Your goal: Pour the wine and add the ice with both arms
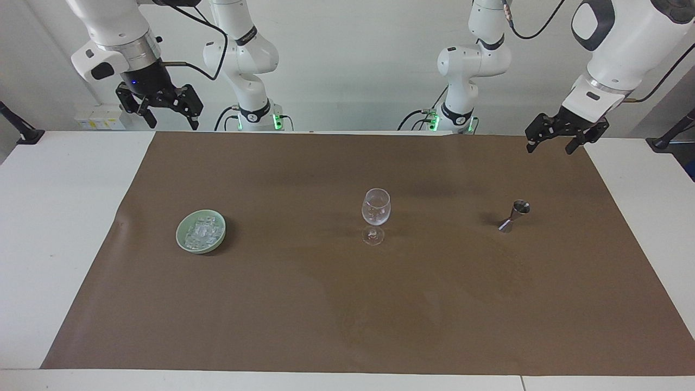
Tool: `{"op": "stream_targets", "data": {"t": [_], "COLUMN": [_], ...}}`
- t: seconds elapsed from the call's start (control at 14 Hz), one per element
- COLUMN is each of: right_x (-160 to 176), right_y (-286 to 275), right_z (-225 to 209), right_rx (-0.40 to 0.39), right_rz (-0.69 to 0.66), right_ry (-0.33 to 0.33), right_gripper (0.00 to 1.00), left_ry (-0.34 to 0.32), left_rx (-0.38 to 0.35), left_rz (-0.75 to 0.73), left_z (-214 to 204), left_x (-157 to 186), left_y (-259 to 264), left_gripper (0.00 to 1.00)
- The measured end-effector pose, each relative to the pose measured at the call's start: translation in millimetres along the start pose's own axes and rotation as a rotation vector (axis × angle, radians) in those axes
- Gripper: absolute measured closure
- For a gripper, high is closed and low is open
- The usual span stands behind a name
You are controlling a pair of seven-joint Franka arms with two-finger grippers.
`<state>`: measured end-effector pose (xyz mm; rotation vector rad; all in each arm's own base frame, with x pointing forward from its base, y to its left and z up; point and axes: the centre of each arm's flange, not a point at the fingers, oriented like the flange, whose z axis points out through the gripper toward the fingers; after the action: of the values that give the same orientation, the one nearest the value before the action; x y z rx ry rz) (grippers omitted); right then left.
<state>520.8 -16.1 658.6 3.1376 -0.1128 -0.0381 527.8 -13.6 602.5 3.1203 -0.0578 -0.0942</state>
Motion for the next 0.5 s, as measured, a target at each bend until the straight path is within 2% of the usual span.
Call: {"op": "stream_targets", "data": {"t": [0.5], "right_x": [0.0], "right_y": [0.0], "right_z": [0.0], "right_rx": [0.000], "right_rz": [0.000], "right_ry": [0.000], "right_gripper": [0.00], "left_ry": [-0.019], "left_rx": [-0.019], "left_rz": [-0.122], "left_z": [8.8], "left_x": [-8.5], "left_y": [-4.2], "left_gripper": [0.00]}}
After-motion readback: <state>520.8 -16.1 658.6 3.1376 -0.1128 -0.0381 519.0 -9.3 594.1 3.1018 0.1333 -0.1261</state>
